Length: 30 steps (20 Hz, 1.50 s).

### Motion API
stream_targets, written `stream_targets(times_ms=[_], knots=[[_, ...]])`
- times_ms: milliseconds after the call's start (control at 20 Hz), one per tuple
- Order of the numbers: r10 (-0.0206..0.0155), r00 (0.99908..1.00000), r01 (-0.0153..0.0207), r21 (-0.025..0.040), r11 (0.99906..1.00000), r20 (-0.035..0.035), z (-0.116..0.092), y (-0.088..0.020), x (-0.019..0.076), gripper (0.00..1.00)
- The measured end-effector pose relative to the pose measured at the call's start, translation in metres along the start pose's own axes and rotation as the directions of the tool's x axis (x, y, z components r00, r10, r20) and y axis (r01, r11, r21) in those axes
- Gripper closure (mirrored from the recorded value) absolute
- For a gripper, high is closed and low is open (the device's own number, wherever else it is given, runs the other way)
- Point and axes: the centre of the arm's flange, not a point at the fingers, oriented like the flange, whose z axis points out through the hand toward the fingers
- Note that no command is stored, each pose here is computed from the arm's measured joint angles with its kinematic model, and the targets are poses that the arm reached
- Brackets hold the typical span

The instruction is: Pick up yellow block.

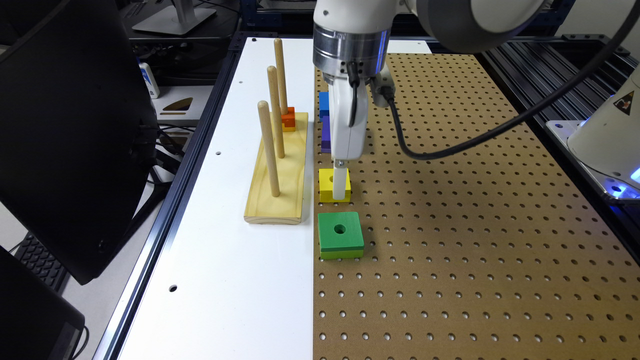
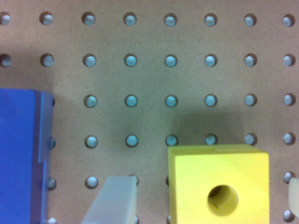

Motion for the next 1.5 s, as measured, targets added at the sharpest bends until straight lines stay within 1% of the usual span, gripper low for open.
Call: stream_targets(times_ms=[150, 250, 300, 350, 400, 450, 500, 550, 650, 750, 900, 1100, 1250, 1500], knots=[[0.0001, 1.0, -0.0001, 0.0018, 0.999998, -0.0009, 0.0, -0.001, 0.0008, 0.0], [0.0001, 1.0, -0.0001, 0.0016, 0.999999, -0.0008, 0.0, -0.001, 0.0008, 0.0], [0.0002, 1.0, -0.0002, 0.0007, 1.0, 0.0001, 0.001, -0.001, 0.0007, 0.0], [0.0005, 0.999994, -0.0005, -0.0025, 0.999997, 0.0035, 0.004, 0.0, 0.0004, 0.0], [0.0011, 0.999984, -0.0011, -0.0029, 0.999995, 0.0056, 0.01, 0.0, 0.0001, 0.0], [0.0015, 0.999978, -0.0015, -0.0018, 0.999997, 0.0065, 0.015, 0.001, 0.0, 0.0], [0.0021, 0.999977, -0.0021, 0.0007, 0.999998, 0.0065, 0.022, 0.002, -0.0002, 0.0], [0.0023, 0.999991, -0.0023, 0.005, 0.999985, 0.0037, 0.024, 0.001, 0.0001, 0.0], [0.0021, 0.999994, -0.0021, 0.0063, 0.999978, 0.0028, 0.024, 0.001, 0.0004, 0.0], [0.0014, 0.999996, -0.0014, 0.007, 0.999974, 0.0023, 0.024, 0.0, 0.0003, 0.0], [-0.0026, 0.999994, 0.0026, 0.0081, 0.999964, 0.0021, 0.024, -0.002, -0.0009, 0.0], [-0.005, 0.999987, 0.0049, 0.0105, 0.999933, 0.0011, 0.024, -0.004, -0.0007, 0.0], [-0.0053, 0.999986, 0.0052, 0.0117, 0.999917, 0.0006, 0.024, -0.005, -0.0002, 0.0], [-0.0042, 0.999991, 0.0042, 0.0134, 0.999902, -0.0008, 0.024, -0.006, 0.0011, 0.0]])
